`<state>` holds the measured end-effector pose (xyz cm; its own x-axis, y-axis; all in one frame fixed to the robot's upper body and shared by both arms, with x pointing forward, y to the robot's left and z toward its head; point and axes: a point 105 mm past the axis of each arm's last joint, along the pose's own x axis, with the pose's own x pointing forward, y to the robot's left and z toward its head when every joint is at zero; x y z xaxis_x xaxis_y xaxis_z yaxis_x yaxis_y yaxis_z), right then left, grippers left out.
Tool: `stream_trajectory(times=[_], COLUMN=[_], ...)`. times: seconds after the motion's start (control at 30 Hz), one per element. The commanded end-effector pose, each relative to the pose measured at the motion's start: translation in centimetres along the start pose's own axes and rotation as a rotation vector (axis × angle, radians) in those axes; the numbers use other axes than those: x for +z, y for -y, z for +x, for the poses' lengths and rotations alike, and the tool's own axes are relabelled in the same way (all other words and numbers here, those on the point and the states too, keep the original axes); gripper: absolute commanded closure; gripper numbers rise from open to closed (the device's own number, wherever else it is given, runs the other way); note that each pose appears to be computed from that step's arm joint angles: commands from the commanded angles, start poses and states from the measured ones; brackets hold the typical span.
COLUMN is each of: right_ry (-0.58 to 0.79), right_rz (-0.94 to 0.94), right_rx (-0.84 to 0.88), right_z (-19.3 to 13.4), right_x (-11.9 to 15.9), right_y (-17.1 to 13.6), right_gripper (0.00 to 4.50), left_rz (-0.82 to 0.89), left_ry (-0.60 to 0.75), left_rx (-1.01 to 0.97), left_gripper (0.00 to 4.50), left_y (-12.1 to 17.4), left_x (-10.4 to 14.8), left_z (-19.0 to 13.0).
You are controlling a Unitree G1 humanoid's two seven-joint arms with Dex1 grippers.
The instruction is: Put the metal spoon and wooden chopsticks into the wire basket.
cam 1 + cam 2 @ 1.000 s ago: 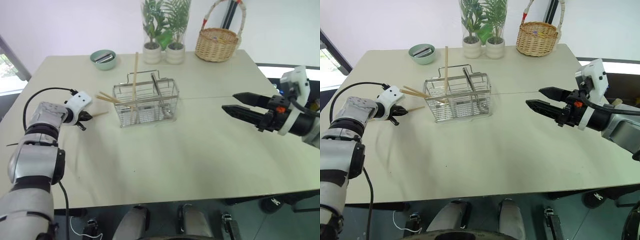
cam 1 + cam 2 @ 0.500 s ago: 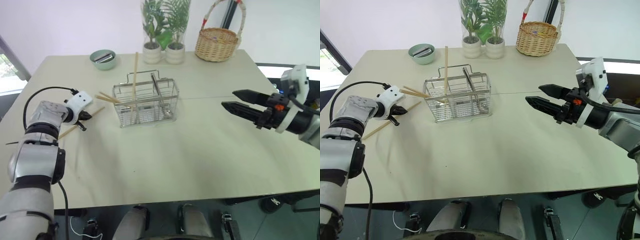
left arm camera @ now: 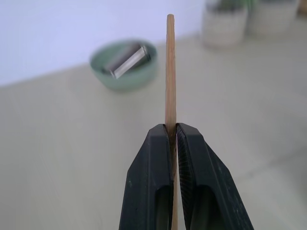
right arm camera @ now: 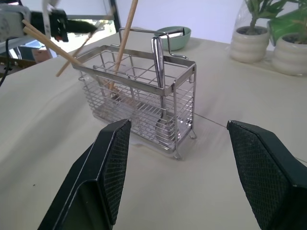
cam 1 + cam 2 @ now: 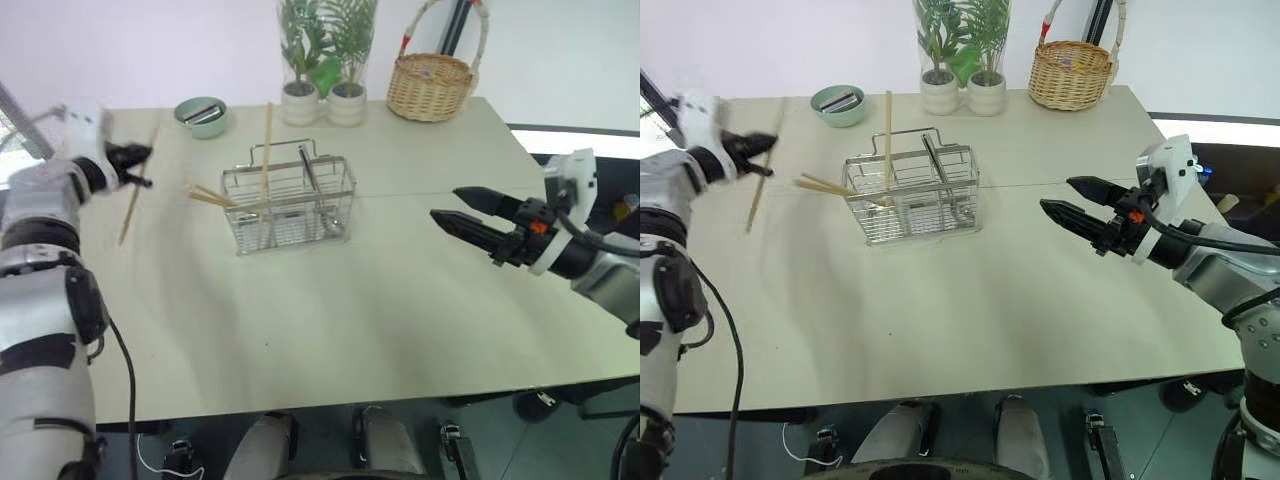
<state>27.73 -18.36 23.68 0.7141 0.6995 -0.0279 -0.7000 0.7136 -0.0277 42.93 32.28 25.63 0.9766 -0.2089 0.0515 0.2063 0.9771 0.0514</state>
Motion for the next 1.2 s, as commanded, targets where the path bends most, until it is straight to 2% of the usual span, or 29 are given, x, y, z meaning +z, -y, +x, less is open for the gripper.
stream_trajectory(times=[0.03, 0.1, 0.17, 0.33, 0.5, 0.7, 0.83, 0.93, 1.03, 1.07, 1.1, 1.13, 1.17, 1.2], right_ry=[0.047, 0.053, 0.061, 0.077, 0.092, 0.103, 0.106, 0.106, 0.103, 0.101, 0.1, 0.099, 0.098, 0.098], right_rz=[-0.046, -0.041, -0.035, -0.032, -0.023, -0.017, -0.018, -0.017, -0.019, -0.02, -0.02, -0.021, -0.022, -0.023], right_rx=[0.01, 0.015, 0.026, 0.04, 0.03, 0.009, -0.011, -0.024, -0.026, -0.026, -0.026, -0.026, -0.027, -0.027], right_z=[0.0, 0.2, 0.5, 1.3, 1.4, 1.2, 0.9, 0.6, 0.3, 0.2, 0.2, 0.2, 0.2, 0.2], right_x=[0.9, 0.8, 0.7, 0.6, 0.4, 0.4, 0.6, 0.7, 0.7, 0.7, 0.7, 0.8, 0.8, 0.9], right_y=[-0.5, -0.5, -0.7, -0.8, -0.7, -0.7, -0.4, -0.2, -0.2, -0.2, -0.1, -0.1, 0.0, 0.1], right_gripper=[1.2, 1.2, 1.2, 1.2, 1.2, 1.2, 1.2, 1.2, 1.2, 1.2, 1.2, 1.2, 1.2, 1.2], left_rz=[-0.171, -0.277, -0.328, -0.346, -0.324, -0.287, -0.309, -0.324, -0.334, -0.334, -0.334, -0.336, -0.332, -0.323], left_ry=[0.362, 0.502, 0.573, 0.582, 0.5, 0.439, 0.41, 0.416, 0.442, 0.448, 0.451, 0.459, 0.47, 0.482], left_rx=[0.001, -0.057, -0.135, -0.299, -0.387, -0.428, -0.427, -0.435, -0.426, -0.42, -0.416, -0.409, -0.406, -0.402], left_gripper=[4.48, 4.48, 4.48, 4.48, 4.48, 4.48, 4.48, 3.38, 1.94, 1.23, 0.9, 0.39, 0.03, 0.03], left_y=[-0.5, 1.3, 4.4, 11.8, 15.8, 18.0, 18.4, 18.7, 18.7, 18.6, 18.6, 18.4, 18.3, 18.2], left_x=[8.1, 11.2, 12.9, 13.6, 11.5, 8.4, 6.4, 5.8, 6.1, 6.3, 6.3, 6.5, 6.7, 7.0], left_z=[-1.4, -2.1, -2.6, -2.5, -1.3, -0.2, 0.2, 0.1, 0.0, 0.0, 0.0, 0.0, -0.1, -0.3])
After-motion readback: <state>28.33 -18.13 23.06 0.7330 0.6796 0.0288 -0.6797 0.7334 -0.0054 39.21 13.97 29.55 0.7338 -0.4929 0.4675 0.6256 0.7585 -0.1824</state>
